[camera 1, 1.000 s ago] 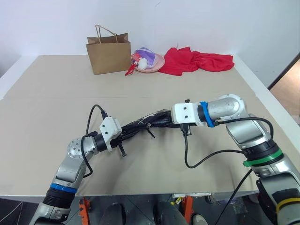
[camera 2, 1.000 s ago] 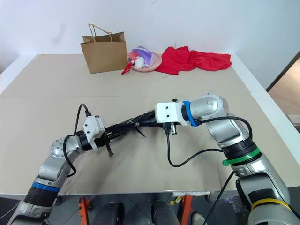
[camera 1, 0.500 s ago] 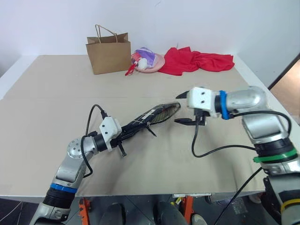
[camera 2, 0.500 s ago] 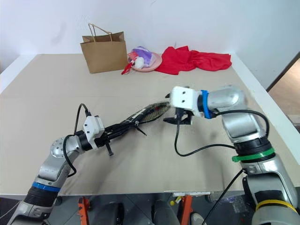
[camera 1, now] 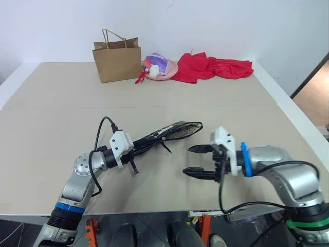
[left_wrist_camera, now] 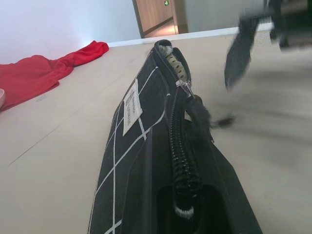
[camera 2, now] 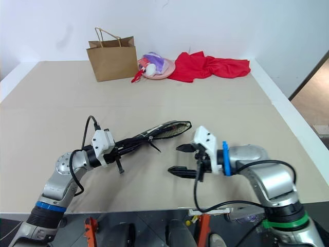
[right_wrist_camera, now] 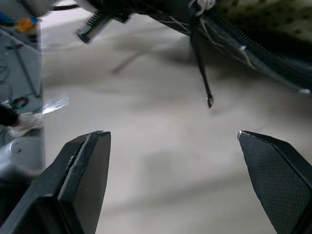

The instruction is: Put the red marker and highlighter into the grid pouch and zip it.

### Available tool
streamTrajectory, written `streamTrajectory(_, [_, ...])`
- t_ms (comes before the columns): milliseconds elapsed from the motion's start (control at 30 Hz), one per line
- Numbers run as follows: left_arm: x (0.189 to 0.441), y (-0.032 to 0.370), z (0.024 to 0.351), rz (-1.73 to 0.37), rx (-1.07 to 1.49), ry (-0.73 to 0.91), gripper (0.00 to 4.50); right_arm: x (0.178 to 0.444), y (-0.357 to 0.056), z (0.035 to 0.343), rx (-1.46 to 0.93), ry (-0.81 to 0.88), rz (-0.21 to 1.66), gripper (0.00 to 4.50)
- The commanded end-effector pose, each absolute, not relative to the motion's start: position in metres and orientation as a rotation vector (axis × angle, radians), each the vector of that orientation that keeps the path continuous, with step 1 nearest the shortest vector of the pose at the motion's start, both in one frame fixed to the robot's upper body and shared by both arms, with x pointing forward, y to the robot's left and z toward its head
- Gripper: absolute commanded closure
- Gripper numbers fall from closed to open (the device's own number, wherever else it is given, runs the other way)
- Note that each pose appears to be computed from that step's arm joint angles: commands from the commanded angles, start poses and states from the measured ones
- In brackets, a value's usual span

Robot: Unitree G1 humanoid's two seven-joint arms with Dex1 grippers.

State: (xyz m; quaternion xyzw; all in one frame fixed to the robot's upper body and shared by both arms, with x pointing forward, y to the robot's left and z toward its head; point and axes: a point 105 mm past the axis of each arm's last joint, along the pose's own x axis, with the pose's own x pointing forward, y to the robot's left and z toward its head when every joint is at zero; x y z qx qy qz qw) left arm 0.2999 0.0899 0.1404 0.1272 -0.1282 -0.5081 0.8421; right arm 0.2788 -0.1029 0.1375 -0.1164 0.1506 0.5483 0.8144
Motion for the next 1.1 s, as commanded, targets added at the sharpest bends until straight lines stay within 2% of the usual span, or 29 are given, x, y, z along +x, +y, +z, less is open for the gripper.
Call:
streamTrajectory(33, [0.301, 0.090, 0.149, -1.061, 0.282, -0.318, 4.50, 0.302, -0.081, 0.146, -0.269, 0.262, 1.090, 0.03])
streamTrajectory(300, [0.314, 0.089, 0.146, -0.993, 0.314, -0.318, 4.50, 0.312, -0.055, 0.158, -0.282, 0.216, 1.125, 0.03])
streamTrajectory(400, [0.316, 0.088, 0.146, -0.984, 0.316, -0.314, 4.50, 0.314, -0.052, 0.160, -0.280, 0.200, 1.126, 0.74])
streamTrajectory(433, [0.316, 0.088, 0.145, -0.982, 0.315, -0.314, 4.50, 0.314, -0.051, 0.161, -0.278, 0.194, 1.123, 1.35])
streamTrajectory(567, [0.317, 0.087, 0.146, -0.966, 0.306, -0.314, 4.50, 0.317, -0.048, 0.165, -0.259, 0.176, 1.127, 3.24])
streamTrajectory(633, [0.319, 0.086, 0.148, -0.957, 0.293, -0.316, 4.50, 0.320, -0.045, 0.167, -0.256, 0.169, 1.122, 3.72])
streamTrajectory(667, [0.319, 0.085, 0.149, -0.953, 0.287, -0.318, 4.50, 0.321, -0.044, 0.168, -0.254, 0.166, 1.119, 4.27])
streamTrajectory(700, [0.320, 0.085, 0.150, -0.947, 0.275, -0.319, 4.50, 0.323, -0.042, 0.169, -0.251, 0.160, 1.118, 4.49])
streamTrajectory(1100, [0.321, 0.084, 0.154, -0.931, 0.255, -0.316, 4.50, 0.325, -0.049, 0.168, -0.240, 0.171, 1.106, 4.49])
